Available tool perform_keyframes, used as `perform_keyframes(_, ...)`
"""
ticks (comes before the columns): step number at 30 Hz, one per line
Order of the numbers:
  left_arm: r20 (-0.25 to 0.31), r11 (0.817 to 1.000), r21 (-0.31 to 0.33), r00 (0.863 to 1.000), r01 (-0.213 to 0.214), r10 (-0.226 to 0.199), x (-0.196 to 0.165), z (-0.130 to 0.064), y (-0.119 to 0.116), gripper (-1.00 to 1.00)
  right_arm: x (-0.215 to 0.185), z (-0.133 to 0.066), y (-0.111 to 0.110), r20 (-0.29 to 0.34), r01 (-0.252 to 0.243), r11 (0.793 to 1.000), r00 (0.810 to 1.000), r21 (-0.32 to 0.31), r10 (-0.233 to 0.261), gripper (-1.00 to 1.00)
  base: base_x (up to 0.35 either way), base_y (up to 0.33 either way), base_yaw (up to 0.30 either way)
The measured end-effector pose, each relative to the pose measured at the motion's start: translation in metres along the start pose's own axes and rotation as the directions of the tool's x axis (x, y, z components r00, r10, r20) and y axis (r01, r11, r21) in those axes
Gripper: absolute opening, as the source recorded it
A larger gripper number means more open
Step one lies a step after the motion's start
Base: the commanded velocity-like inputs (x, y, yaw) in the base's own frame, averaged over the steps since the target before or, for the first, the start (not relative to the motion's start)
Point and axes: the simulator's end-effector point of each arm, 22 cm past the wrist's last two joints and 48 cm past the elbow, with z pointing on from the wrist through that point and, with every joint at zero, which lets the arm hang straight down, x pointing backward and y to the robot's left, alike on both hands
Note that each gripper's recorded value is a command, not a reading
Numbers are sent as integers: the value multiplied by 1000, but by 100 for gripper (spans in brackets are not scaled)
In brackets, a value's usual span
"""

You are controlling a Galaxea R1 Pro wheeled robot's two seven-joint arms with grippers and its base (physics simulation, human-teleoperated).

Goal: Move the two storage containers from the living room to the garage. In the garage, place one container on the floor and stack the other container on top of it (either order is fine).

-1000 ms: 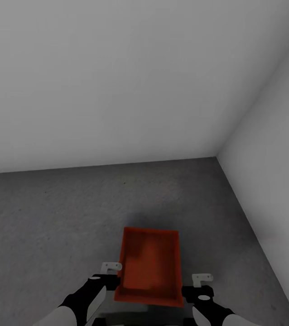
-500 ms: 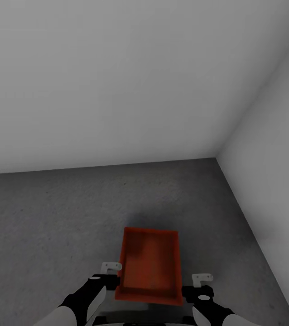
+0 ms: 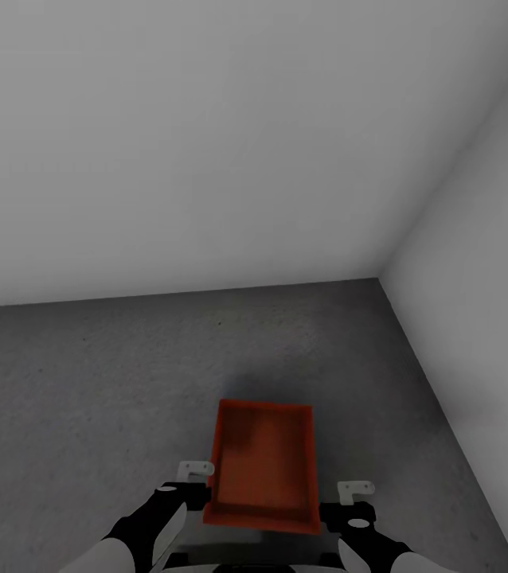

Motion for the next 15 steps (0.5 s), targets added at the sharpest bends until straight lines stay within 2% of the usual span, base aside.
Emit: perform_keyframes(15,-2,1000,1,1000,0,0,4,-16,-1,100,2,-16,-2,0,0,1000,1000,0,0,100,0,0,0)
